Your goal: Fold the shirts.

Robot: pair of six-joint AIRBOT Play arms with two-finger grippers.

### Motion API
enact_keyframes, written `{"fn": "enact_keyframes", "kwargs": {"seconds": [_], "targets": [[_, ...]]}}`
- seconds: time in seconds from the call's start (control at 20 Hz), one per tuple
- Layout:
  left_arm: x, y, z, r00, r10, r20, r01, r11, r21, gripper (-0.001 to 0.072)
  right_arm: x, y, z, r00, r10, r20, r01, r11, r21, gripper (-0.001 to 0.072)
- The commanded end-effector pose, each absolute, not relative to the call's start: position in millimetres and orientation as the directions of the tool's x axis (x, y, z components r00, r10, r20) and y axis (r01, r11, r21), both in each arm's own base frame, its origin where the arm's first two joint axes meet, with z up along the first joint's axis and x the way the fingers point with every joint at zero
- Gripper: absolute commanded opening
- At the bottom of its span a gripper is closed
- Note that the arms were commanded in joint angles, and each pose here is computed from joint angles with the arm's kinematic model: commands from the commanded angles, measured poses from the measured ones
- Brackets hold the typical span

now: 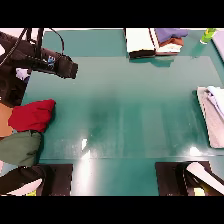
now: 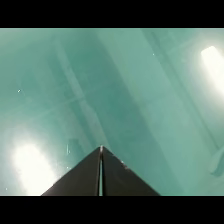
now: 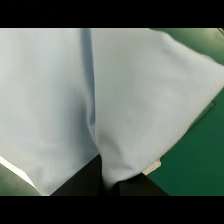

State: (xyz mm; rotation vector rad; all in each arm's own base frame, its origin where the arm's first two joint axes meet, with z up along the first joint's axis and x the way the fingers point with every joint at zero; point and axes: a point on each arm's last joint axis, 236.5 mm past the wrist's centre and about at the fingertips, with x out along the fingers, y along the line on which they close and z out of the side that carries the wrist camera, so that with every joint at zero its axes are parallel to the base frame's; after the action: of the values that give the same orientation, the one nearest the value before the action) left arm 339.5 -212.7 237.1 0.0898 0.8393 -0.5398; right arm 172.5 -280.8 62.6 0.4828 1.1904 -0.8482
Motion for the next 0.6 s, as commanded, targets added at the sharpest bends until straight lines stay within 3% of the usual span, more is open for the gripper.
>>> {"fn": "enact_keyframes", "kwargs": {"seconds": [0.0,0.05,0.1,0.15,0.25,0.35,0.55], "targets": [[340,-213,237,0.542,-0.419,-0.728,0.49,0.862,-0.131,0.0026,149,-273,36,0.082,-0.275,-0.958,0.798,0.593,-0.102,0.0034],[340,-213,237,0.543,-0.42,-0.728,0.49,0.862,-0.131,0.0027,148,-272,32,0.075,-0.27,-0.96,0.798,0.594,-0.105,0.0243],[340,-213,237,0.543,-0.42,-0.728,0.49,0.862,-0.131,0.0026,150,-274,32,0.083,-0.28,-0.956,0.798,0.594,-0.104,0.0502],[340,-213,237,0.544,-0.42,-0.727,0.49,0.862,-0.131,0.0027,152,-277,36,0.092,-0.294,-0.951,0.799,0.592,-0.105,0.0635],[341,-214,238,0.548,-0.422,-0.723,0.49,0.862,-0.131,0.0027,166,-285,57,0.143,-0.331,-0.933,0.799,0.595,-0.089,0.0635],[341,-214,238,0.548,-0.422,-0.722,0.49,0.862,-0.132,0.0027,205,-282,91,0.278,-0.352,-0.894,0.775,0.632,-0.009,0.0632],[344,-215,242,0.562,-0.428,-0.707,0.491,0.861,-0.132,0.0027,323,-185,143,0.61,-0.113,-0.784,0.523,0.801,0.292,0.0625]]}}
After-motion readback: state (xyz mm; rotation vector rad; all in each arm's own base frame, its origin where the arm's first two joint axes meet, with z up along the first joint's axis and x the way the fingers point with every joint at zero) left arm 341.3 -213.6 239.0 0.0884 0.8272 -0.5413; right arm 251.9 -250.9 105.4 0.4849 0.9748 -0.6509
